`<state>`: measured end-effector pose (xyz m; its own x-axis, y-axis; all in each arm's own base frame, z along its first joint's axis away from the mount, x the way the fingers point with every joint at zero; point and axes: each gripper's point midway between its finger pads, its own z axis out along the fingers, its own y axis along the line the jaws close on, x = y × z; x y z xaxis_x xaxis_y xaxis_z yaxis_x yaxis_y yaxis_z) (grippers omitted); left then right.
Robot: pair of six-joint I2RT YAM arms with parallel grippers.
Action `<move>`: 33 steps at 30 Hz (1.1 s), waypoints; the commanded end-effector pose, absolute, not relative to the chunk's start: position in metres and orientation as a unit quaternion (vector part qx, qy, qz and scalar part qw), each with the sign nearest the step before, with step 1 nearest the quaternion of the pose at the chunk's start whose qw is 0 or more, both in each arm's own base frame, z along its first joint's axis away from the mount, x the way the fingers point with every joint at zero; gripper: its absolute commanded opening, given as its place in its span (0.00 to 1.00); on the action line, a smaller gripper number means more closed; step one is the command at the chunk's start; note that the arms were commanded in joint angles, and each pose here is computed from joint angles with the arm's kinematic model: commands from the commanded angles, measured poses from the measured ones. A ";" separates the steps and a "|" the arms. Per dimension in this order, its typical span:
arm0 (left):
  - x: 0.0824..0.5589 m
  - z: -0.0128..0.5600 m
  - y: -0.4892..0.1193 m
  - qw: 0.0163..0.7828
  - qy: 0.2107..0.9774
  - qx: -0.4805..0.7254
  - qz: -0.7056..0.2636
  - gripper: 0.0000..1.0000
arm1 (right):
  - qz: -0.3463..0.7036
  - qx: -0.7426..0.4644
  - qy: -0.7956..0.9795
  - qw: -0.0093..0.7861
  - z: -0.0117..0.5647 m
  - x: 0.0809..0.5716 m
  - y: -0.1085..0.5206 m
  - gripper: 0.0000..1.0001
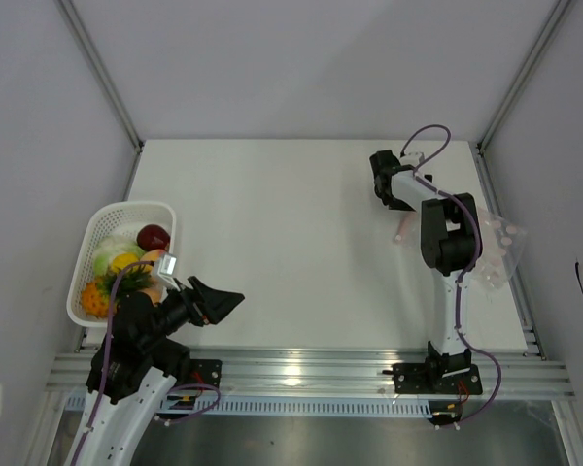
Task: Place the food in the zip-top bag and seal the zipper
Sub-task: Pick up the zipper food storage bag at the center of the board.
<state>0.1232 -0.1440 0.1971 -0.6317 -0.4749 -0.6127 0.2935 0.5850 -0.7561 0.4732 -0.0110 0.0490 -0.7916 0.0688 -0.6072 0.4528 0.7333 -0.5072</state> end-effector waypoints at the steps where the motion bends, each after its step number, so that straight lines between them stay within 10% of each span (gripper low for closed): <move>1: 0.122 0.204 -0.147 0.423 0.776 -0.053 -0.464 0.99 | -0.360 0.173 0.861 0.314 0.073 0.477 -0.020 0.76; 12: 0.121 0.202 -0.148 0.421 0.777 -0.052 -0.466 0.99 | -0.386 0.182 0.856 0.292 0.071 0.453 -0.051 0.63; 20: 0.121 0.202 -0.149 0.419 0.777 -0.052 -0.467 1.00 | -0.394 0.186 0.854 0.282 0.075 0.432 -0.072 0.00; 33: 0.134 0.234 -0.124 0.483 0.778 -0.063 -0.398 0.99 | -0.106 0.013 0.903 0.417 0.190 0.438 0.114 0.00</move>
<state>0.1282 -0.1345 0.2100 -0.6011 -0.4827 -0.6369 0.2655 0.6310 -0.7289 0.4357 0.0500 0.1358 -0.7336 -0.0390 -0.6784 0.2972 0.8794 -0.3719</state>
